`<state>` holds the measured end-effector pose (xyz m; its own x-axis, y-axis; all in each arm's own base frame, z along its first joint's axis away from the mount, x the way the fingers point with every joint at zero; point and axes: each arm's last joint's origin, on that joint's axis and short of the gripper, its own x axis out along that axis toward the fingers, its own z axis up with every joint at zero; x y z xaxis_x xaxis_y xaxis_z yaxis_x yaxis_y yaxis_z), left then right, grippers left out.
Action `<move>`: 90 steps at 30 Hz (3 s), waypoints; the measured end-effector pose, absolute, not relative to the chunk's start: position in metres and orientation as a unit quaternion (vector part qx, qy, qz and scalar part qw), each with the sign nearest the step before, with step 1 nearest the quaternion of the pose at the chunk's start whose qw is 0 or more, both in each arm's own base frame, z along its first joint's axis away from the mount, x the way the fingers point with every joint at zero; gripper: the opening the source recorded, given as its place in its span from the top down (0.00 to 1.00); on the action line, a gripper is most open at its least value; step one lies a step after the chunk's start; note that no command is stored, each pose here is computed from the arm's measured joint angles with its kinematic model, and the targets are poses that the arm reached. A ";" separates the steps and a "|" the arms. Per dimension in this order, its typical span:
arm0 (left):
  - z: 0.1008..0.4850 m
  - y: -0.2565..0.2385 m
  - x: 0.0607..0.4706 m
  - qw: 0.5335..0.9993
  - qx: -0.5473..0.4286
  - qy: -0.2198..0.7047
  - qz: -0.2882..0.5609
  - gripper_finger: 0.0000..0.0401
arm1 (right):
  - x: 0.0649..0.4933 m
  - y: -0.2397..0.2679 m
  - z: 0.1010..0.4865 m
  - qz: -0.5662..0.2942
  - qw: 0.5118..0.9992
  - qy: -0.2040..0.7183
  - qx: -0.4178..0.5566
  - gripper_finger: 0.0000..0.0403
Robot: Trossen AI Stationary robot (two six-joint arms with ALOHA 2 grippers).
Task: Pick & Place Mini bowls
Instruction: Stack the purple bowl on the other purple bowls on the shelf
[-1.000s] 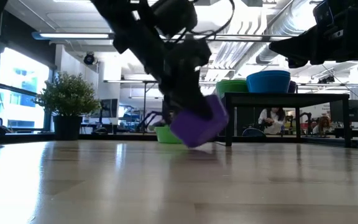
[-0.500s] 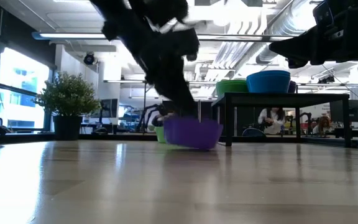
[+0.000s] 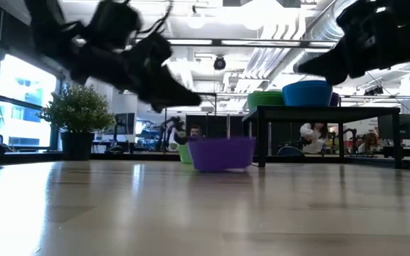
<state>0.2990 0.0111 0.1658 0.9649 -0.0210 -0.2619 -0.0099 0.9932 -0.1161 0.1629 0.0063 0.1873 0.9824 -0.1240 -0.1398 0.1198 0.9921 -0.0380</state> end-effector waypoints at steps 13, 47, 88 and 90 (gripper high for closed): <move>0.142 0.040 0.256 0.994 -0.074 0.072 0.038 0.99 | 0.234 0.031 0.180 -0.063 0.966 0.251 -0.019 0.77; 0.136 0.040 0.256 0.991 -0.082 0.099 0.029 0.99 | 0.341 0.032 0.138 0.064 0.839 0.481 -0.245 0.98; 0.137 0.040 0.257 0.992 -0.082 0.091 0.025 0.99 | 0.148 -0.172 0.352 -0.280 0.810 0.514 0.015 0.99; 0.137 0.040 0.257 0.992 -0.082 0.091 0.024 0.99 | 0.148 -0.182 0.345 -0.280 0.801 0.528 0.023 1.00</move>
<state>0.2566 0.0401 0.1373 0.9822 0.0337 -0.1847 -0.0635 0.9854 -0.1581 0.1481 -0.1824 0.3451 0.2847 -0.4246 -0.8595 0.4733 0.8419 -0.2592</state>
